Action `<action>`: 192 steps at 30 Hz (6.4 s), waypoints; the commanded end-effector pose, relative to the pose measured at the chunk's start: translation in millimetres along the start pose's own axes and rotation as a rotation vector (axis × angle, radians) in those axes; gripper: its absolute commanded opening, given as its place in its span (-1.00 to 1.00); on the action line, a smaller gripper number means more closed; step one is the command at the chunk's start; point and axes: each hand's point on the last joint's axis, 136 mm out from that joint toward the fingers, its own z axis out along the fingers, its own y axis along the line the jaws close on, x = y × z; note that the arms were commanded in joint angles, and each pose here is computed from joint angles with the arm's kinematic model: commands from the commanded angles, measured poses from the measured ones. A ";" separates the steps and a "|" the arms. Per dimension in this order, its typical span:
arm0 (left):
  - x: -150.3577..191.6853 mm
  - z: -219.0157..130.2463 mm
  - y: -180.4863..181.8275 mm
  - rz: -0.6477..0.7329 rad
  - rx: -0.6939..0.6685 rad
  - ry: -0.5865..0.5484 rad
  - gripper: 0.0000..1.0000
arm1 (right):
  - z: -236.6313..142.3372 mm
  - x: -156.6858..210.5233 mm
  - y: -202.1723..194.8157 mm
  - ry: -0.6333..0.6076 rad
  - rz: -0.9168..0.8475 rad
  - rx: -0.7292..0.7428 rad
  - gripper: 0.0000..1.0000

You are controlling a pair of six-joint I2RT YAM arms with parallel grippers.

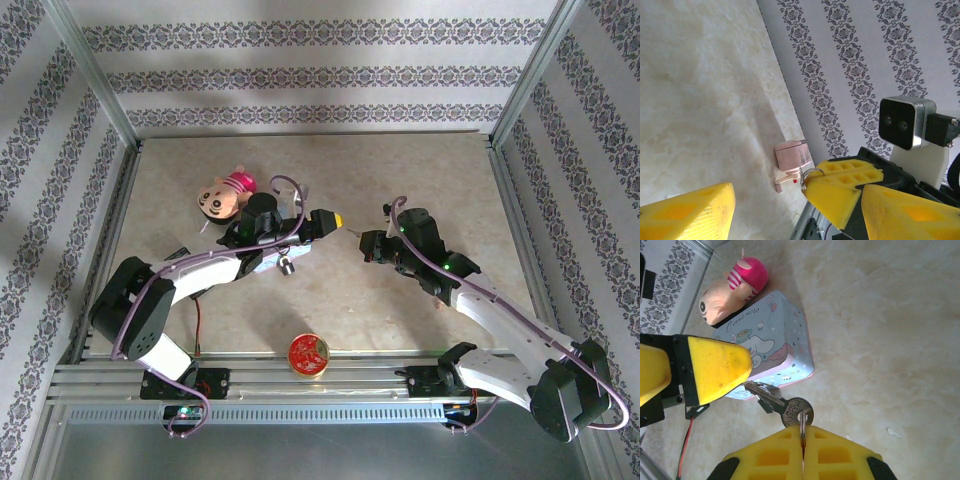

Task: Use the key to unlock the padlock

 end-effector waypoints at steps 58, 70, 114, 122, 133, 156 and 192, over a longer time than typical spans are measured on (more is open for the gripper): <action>7.1 21.6 -9.8 -0.013 0.023 0.043 -0.38 | 12.8 -2.6 15.3 -0.020 0.002 -0.057 -1.00; 12.2 22.7 -6.4 -0.028 0.019 0.055 -0.58 | 10.0 -3.9 18.2 -0.029 0.000 -0.063 -1.00; 34.4 -76.3 -109.4 0.691 0.122 0.281 -1.00 | -83.6 -2.9 120.6 -0.134 -0.305 -0.653 0.00; 37.1 -80.6 -123.7 0.681 0.221 0.299 -1.00 | -84.7 0.1 133.7 -0.095 -0.327 -0.732 -0.08; 43.6 -85.1 -127.1 0.683 0.254 0.317 -1.00 | -76.0 1.3 142.6 -0.061 -0.344 -0.774 -0.15; 30.3 -86.8 -127.4 0.661 0.256 0.261 -1.00 | -75.7 5.8 148.9 -0.043 -0.358 -0.814 -0.45; -31.6 -112.3 -34.6 0.364 -0.365 -0.167 0.99 | -38.5 -16.0 74.6 -0.201 -0.113 -0.394 -1.00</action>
